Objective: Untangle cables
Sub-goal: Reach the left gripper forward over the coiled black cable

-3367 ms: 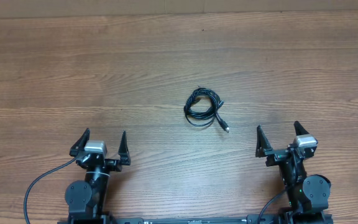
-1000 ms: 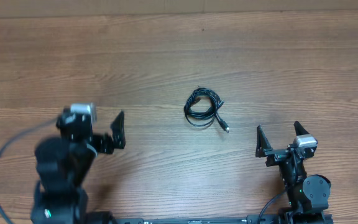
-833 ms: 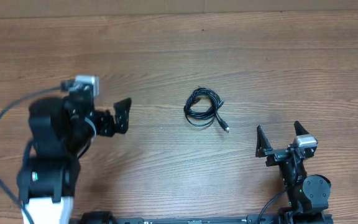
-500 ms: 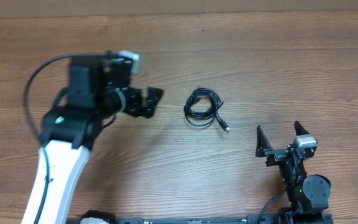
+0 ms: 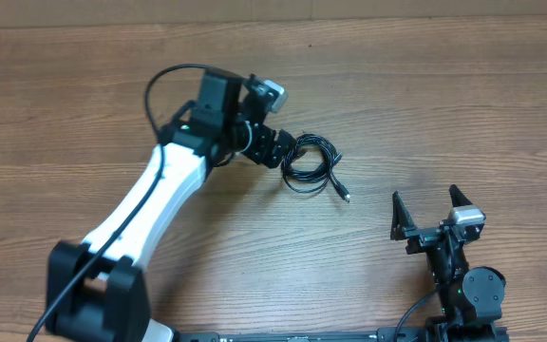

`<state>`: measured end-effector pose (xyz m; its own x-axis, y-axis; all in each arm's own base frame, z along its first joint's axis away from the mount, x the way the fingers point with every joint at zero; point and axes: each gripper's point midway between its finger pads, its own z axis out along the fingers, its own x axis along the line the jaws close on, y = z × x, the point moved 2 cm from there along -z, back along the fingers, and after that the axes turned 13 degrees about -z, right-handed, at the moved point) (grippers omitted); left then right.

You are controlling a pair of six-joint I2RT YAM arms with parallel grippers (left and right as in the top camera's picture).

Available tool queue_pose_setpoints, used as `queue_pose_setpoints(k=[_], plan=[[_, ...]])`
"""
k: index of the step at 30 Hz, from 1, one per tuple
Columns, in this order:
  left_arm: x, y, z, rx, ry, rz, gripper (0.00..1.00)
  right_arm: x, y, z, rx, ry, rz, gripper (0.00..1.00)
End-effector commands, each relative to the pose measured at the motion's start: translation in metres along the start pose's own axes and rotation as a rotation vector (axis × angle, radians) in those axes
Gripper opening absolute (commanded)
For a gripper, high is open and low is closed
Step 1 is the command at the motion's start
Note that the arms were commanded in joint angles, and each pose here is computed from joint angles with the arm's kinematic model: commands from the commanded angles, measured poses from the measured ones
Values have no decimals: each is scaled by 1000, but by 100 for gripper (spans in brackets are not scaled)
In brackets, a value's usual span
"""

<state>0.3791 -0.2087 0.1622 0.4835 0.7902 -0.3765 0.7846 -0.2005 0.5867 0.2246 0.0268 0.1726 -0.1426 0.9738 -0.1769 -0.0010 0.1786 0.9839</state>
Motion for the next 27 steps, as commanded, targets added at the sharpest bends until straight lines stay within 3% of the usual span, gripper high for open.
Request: queue_pose_setpoints(k=[1, 4, 8, 12, 20, 27], plan=[[0, 2, 27, 6, -2, 148, 88, 0, -2, 0, -3, -1, -1, 100], [6, 0, 54, 5, 16, 165, 87, 0, -2, 0, -3, -1, -1, 100], [10, -5, 86, 3, 4, 182, 75, 0, -2, 0, -3, -1, -1, 100], [13, -6, 108, -18, 2, 201, 70, 0, -2, 0, -3, -1, -1, 100], [21, -24, 135, 19, 37, 207, 65, 0, -2, 0, -3, -1, -1, 100], [24, -27, 137, 29, 66, 207, 46, 0, -2, 0, -3, -1, -1, 100]])
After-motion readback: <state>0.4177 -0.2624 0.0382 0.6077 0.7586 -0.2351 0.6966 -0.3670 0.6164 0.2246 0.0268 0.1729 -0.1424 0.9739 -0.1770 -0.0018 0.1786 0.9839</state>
